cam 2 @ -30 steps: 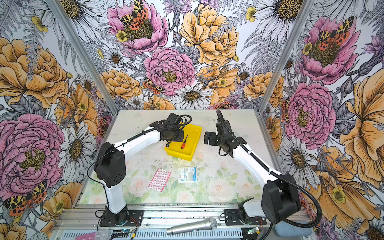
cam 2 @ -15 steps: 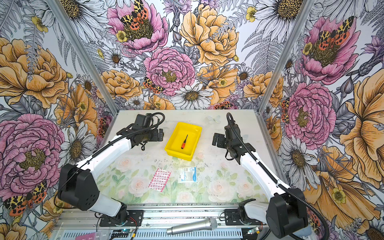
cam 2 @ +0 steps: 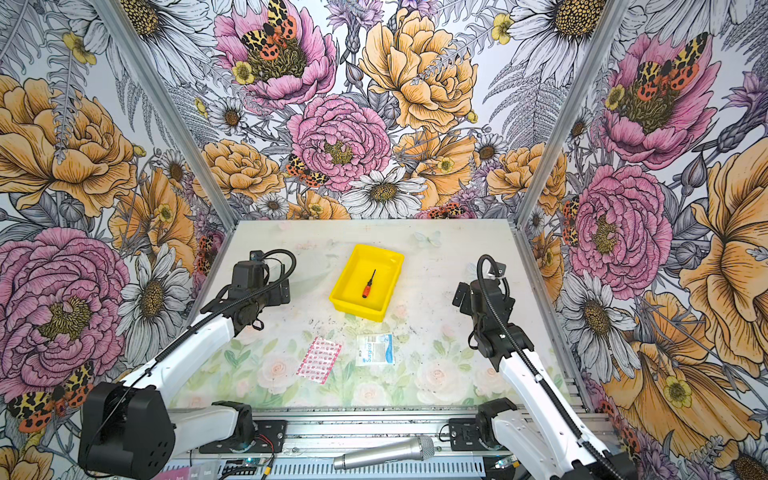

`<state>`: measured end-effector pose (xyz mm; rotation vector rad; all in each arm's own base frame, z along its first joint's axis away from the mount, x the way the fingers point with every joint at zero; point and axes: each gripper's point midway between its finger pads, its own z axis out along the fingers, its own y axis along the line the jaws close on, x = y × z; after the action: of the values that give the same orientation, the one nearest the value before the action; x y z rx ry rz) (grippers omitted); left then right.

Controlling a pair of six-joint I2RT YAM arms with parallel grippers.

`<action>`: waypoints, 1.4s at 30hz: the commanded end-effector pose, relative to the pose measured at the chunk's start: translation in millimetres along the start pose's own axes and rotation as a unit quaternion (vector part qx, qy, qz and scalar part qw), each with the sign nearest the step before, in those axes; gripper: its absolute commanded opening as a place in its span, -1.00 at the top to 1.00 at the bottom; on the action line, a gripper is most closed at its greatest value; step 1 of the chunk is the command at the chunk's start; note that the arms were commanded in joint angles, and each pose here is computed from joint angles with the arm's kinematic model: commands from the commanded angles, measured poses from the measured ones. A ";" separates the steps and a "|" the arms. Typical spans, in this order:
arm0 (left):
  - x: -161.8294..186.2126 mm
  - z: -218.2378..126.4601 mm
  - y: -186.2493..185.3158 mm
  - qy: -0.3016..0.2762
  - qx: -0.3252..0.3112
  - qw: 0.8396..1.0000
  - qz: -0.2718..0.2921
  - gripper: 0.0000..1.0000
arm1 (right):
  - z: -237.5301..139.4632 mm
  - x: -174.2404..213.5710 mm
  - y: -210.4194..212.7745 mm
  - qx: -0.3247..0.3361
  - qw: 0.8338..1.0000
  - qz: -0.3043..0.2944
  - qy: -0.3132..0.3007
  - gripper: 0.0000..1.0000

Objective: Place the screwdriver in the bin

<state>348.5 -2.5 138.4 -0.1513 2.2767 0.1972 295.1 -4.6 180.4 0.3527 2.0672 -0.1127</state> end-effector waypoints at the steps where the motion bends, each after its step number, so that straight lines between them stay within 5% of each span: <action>1: -19.1 -5.4 29.8 -0.080 -0.068 0.994 -0.018 -0.97 | -1.5 -3.8 -18.7 0.036 0.997 -0.042 -0.061 -0.99; 11: 6.2 6.2 20.8 -0.139 0.002 0.990 -0.031 -0.97 | 23.7 44.4 -17.1 0.009 0.992 -0.107 -0.062 -0.99; 42: -38.0 18.2 22.5 -0.263 0.045 0.962 -0.060 -0.97 | 96.3 -9.8 6.0 -0.063 0.985 -0.072 -0.141 -0.99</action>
<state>379.9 26.6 152.2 -0.1899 1.7781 0.0807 357.9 -24.2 103.5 0.0856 1.9556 -0.1656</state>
